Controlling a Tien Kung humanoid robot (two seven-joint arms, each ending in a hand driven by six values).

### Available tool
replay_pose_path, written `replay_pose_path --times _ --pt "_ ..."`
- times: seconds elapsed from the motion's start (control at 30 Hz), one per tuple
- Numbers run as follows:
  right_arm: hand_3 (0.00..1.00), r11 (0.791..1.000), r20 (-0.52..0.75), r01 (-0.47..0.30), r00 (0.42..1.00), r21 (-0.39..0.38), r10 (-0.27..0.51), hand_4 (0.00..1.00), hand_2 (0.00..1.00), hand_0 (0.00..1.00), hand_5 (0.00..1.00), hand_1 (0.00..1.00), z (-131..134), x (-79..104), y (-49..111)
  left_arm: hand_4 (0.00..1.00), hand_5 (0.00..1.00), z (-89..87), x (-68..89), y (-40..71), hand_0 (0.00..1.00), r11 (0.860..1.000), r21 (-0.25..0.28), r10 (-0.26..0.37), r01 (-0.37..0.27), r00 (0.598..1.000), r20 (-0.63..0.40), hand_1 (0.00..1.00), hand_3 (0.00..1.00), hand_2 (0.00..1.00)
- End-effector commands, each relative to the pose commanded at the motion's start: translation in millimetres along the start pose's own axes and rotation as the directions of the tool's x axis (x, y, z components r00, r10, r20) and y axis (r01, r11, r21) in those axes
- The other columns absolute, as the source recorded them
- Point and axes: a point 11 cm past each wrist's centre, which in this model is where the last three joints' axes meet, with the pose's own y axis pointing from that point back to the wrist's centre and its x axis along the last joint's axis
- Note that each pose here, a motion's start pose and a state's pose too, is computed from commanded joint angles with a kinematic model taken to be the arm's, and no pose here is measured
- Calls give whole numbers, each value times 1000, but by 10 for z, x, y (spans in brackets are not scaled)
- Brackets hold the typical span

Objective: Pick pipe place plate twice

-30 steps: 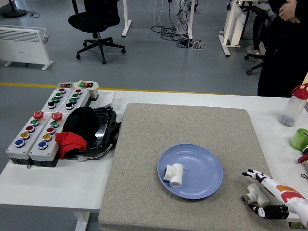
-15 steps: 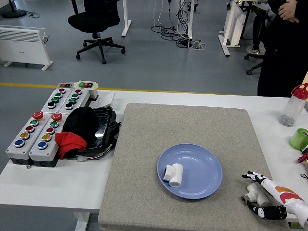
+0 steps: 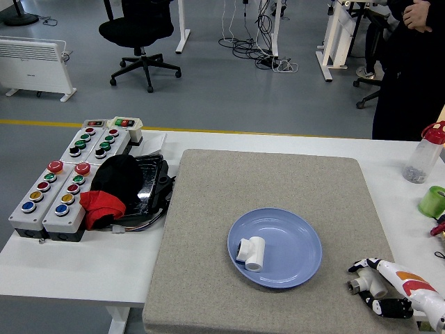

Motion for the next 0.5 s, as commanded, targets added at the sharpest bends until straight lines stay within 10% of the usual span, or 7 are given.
replay_pose_path --times 0.5 --pt "654 997 4 -53 999 50 53 393 611 461 93 541 -176 185 -76 401 998 15 -7 4 711 1000 -3 -3 3 1000 -3 749 658 717"
